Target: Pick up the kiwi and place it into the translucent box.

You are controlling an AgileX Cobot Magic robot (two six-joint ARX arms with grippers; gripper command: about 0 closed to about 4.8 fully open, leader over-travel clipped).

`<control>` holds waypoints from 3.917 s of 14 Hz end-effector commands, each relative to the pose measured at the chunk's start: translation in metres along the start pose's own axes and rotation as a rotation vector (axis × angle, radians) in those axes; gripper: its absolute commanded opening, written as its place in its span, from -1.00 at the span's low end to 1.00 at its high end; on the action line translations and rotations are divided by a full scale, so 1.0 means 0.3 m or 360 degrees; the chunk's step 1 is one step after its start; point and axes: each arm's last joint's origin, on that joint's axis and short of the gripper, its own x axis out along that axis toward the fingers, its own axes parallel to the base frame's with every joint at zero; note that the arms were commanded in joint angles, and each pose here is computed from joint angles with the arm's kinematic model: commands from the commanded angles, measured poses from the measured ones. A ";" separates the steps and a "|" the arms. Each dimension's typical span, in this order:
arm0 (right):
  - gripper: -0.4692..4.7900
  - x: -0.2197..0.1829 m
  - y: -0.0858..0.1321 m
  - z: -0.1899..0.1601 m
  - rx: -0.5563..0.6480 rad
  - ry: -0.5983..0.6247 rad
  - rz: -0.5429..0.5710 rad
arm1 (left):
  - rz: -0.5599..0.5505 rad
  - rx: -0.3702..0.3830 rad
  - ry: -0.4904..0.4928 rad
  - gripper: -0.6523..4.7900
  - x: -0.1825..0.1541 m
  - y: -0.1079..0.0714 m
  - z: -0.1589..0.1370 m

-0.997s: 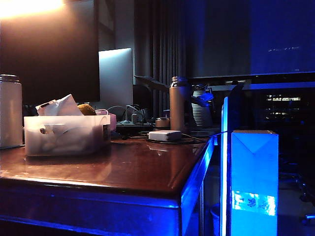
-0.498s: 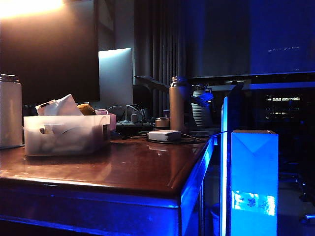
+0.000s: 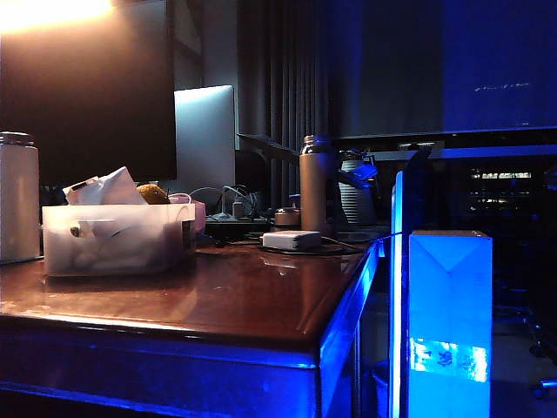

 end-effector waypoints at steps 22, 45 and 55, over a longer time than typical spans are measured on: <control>-0.85 0.012 -0.106 -0.028 0.0135 -0.0036 -0.0535 | 0.0568 -0.0203 -0.0458 -0.77 -0.102 0.121 0.036; -0.85 0.012 -0.106 -0.028 0.0135 -0.0036 -0.0535 | 0.0568 -0.0203 -0.0459 -0.77 -0.102 0.121 0.036; -0.85 0.012 -0.106 -0.028 0.0135 -0.0036 -0.0534 | 0.0568 -0.0203 -0.0459 -0.77 -0.102 0.121 0.036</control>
